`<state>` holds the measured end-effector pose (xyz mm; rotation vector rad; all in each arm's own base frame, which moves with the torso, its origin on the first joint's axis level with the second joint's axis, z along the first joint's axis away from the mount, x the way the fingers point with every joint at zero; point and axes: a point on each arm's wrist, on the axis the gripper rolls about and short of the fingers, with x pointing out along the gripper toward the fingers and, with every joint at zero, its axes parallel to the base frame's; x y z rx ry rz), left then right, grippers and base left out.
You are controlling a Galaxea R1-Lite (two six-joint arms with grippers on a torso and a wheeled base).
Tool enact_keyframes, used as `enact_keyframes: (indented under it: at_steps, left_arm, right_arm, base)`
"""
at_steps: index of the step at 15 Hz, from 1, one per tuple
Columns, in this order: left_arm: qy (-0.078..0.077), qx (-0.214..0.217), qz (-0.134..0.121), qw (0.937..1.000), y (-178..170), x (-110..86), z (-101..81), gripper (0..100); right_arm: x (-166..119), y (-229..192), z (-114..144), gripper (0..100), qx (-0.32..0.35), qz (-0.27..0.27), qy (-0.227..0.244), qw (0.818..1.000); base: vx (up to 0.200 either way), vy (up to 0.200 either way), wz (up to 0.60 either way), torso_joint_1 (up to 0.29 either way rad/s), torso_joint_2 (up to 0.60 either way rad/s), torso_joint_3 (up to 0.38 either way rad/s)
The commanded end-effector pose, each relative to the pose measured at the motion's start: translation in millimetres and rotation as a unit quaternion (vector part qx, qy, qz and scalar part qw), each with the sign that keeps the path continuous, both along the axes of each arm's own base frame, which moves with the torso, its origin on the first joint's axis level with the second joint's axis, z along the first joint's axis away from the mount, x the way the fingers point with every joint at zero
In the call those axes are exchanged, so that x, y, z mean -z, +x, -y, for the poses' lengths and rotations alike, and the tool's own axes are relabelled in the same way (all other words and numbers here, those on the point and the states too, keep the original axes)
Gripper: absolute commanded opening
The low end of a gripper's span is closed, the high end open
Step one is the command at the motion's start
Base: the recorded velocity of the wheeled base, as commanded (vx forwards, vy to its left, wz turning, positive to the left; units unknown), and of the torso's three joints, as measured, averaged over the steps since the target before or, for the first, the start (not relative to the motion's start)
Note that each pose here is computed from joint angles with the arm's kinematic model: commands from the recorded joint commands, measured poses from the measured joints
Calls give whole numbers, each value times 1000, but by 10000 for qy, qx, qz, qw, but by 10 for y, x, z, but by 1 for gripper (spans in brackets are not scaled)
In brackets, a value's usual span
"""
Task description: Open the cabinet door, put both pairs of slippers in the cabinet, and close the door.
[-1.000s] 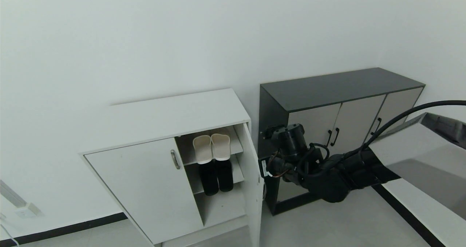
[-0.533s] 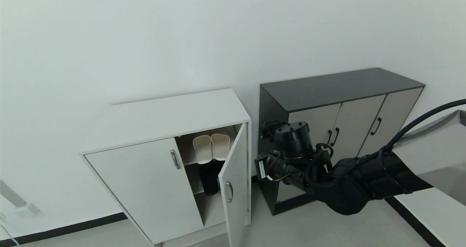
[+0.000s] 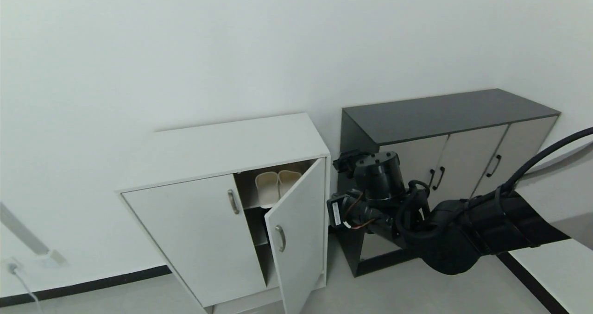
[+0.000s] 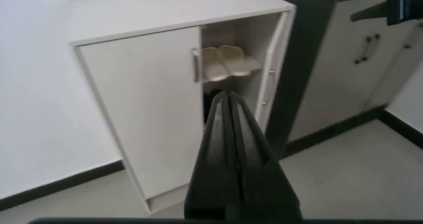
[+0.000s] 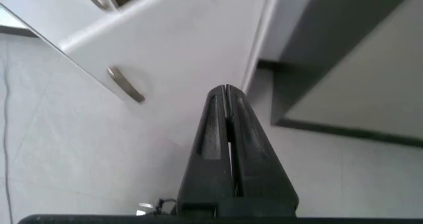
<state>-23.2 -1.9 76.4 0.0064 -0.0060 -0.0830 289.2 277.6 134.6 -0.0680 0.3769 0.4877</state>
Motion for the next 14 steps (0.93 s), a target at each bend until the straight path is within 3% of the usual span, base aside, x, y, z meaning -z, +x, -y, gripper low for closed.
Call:
enact_keyframes:
  at_steps: [1, 3, 10, 14]
  left_arm:
    - [0, -1, -6, 10000, 1, -1, 0, 0]
    - [0, -1, -21, 10000, 2, 5, 0, 0]
    - [7, -1, -13, 10000, 1, 1, 0, 0]
    - [7, -1, -13, 10000, 1, 1, 0, 0]
  right_arm:
    - [9, -7, -4, 0, -54, -27, 2, 10000]
    - [10, 0, 2, 0, -91, -60, 46, 9999]
    - [109, -46, 96, 0, -98, 46, 109, 9999]
    - [110, -218, 303, 0, -134, -98, -1, 9999]
  base:
    - [0, 0, 600, 7, 2, -2]
    - [0, 0, 600, 7, 5, -2]
    - [0, 0, 0, 0, 0, 0]
    - [0, 0, 0, 0, 0, 0]
